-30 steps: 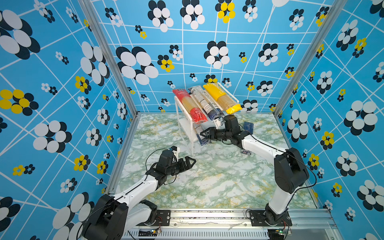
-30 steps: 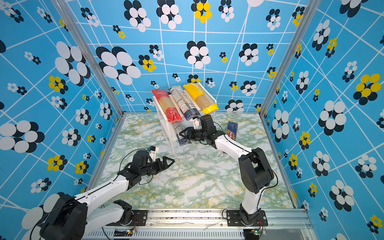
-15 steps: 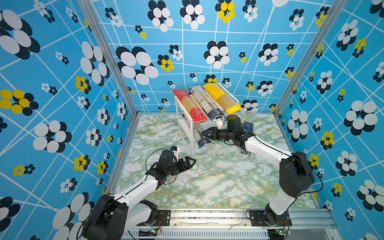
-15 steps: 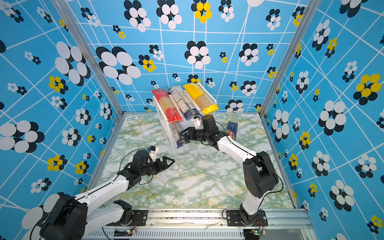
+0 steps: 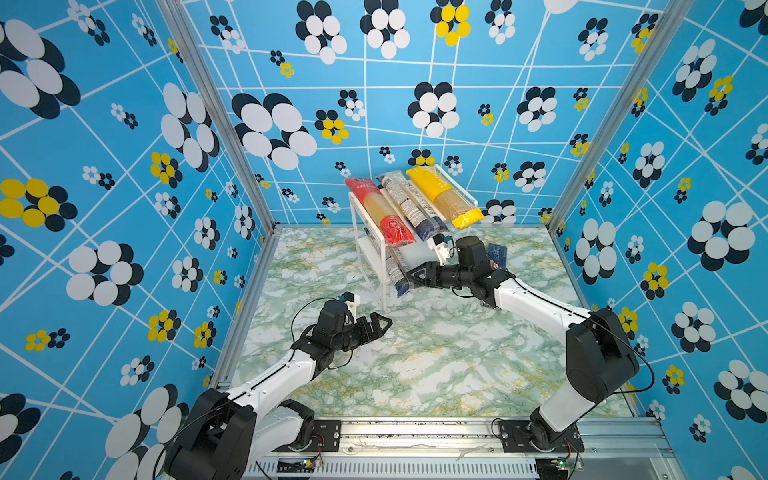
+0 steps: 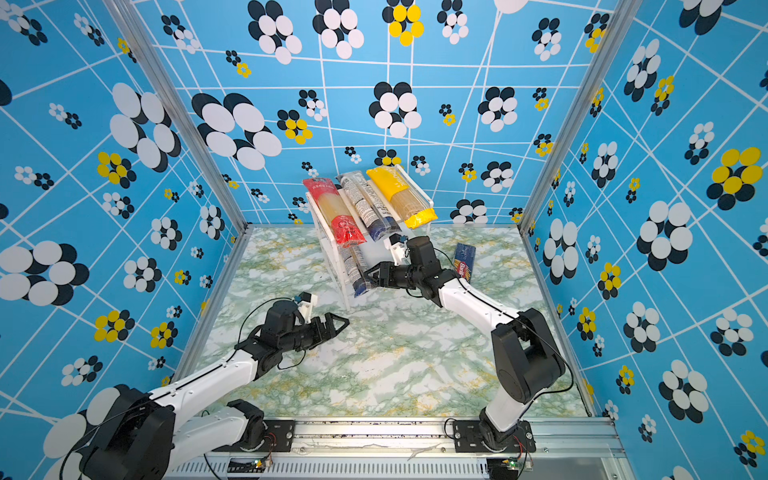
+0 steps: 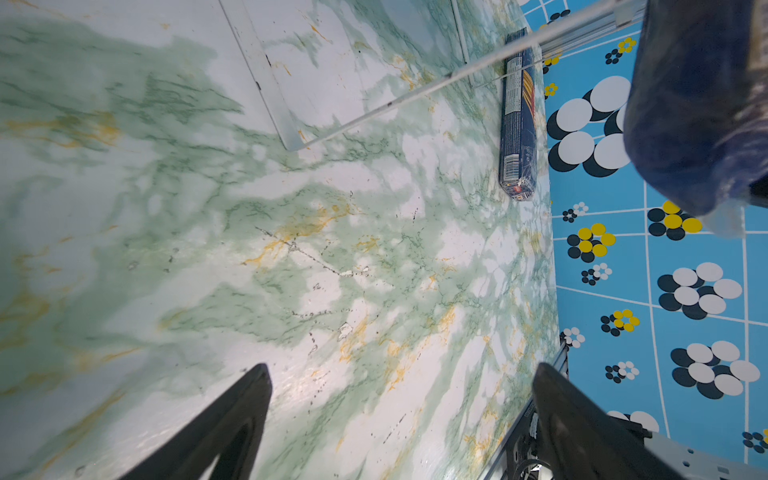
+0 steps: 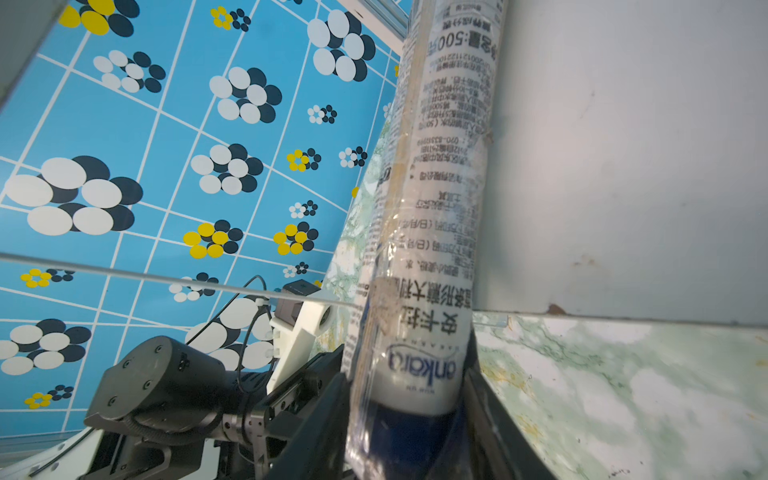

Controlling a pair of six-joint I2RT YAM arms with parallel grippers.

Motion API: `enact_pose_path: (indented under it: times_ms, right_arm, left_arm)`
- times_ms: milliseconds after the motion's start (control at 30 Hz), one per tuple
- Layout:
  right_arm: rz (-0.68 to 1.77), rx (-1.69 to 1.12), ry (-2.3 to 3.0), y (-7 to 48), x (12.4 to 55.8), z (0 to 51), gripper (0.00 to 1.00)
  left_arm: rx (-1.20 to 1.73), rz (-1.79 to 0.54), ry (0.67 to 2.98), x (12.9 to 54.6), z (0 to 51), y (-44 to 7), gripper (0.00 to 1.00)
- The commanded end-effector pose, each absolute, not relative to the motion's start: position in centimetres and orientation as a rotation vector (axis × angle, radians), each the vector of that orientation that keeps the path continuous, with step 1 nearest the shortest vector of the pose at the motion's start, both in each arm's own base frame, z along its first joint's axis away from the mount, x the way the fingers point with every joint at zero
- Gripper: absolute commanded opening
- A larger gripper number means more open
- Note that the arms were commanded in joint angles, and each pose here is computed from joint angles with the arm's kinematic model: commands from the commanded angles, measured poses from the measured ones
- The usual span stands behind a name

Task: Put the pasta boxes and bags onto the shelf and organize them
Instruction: 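Open the right gripper and draw it back from the shelf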

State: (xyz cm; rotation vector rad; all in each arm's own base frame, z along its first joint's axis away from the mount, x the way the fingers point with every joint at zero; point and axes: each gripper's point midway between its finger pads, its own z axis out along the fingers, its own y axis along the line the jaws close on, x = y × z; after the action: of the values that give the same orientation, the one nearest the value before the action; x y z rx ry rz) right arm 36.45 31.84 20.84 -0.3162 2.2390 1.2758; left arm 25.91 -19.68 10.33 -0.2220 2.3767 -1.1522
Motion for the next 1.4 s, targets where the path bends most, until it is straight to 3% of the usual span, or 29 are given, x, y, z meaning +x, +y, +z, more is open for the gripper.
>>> enact_pose_path:
  times_ms: [0,667,1000,1367]
  right_arm:
    - [1.214,-0.349,2.257,30.7,35.5,20.9,0.48]
    - [1.003,-0.376,2.452,25.2,28.5,16.5,0.53]
    - [0.847,-0.178,2.544,20.1,24.3,12.9,0.59]
    - [0.726,0.113,2.571,15.6,23.0,9.7,0.68]
  left_arm:
    - [-0.213,-1.168,2.364,26.2,10.7,-19.7,0.99]
    - [-0.221,-1.176,2.370,26.6,10.5,-20.0,0.99]
    - [-0.219,-1.187,2.361,27.0,10.7,-20.3,0.99]
    - [-0.214,-1.187,2.363,26.9,10.9,-20.3,0.99]
